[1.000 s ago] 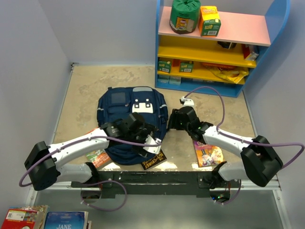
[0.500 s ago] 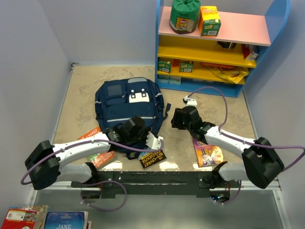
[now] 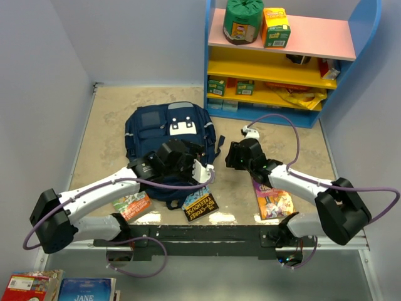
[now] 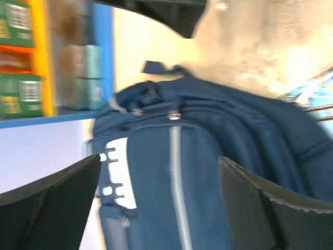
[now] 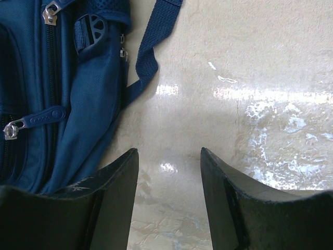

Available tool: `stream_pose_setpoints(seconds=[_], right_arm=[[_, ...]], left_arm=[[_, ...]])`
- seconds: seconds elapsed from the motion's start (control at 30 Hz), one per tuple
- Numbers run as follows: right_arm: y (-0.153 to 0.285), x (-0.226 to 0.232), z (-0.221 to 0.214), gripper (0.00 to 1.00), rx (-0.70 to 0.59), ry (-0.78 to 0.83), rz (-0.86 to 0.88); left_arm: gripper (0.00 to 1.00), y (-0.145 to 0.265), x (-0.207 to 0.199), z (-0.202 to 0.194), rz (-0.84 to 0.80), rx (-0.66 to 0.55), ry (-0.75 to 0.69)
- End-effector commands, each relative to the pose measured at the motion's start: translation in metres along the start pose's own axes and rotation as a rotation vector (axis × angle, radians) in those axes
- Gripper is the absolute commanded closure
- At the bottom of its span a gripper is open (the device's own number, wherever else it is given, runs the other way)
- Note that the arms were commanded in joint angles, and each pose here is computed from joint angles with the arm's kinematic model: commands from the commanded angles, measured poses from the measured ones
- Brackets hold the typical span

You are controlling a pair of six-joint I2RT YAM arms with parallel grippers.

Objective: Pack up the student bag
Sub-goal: Unzip the student bag at the center of the board.

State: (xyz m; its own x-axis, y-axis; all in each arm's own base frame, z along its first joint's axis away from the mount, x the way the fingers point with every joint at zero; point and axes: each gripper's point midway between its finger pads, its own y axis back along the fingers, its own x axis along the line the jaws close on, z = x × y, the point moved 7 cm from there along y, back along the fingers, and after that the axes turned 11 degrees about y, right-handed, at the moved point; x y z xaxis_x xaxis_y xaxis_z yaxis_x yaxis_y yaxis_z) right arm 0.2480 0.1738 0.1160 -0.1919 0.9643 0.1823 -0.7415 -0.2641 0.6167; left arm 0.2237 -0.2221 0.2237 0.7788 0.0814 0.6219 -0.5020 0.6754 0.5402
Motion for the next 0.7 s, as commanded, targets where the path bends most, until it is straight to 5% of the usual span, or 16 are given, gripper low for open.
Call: stream_pose_setpoints(seconds=[0.0, 0.43, 0.57, 0.67], right_arm=[[0.005, 0.005, 0.017, 0.45, -0.076, -0.029, 0.030], [0.012, 0.006, 0.022, 0.46, -0.107, -0.031, 0.056], [0.013, 0.007, 0.021, 0.48, -0.105, -0.026, 0.066], [0.014, 0.008, 0.021, 0.48, -0.110, -0.028, 0.085]], left_arm=[[0.00, -0.014, -0.018, -0.004, -0.073, -0.018, 0.101], [0.00, -0.042, -0.037, -0.024, 0.006, 0.034, 0.339], [0.21, -0.044, -0.027, -0.038, 0.089, 0.085, 0.463], [0.23, -0.043, -0.022, -0.046, 0.103, 0.093, 0.521]])
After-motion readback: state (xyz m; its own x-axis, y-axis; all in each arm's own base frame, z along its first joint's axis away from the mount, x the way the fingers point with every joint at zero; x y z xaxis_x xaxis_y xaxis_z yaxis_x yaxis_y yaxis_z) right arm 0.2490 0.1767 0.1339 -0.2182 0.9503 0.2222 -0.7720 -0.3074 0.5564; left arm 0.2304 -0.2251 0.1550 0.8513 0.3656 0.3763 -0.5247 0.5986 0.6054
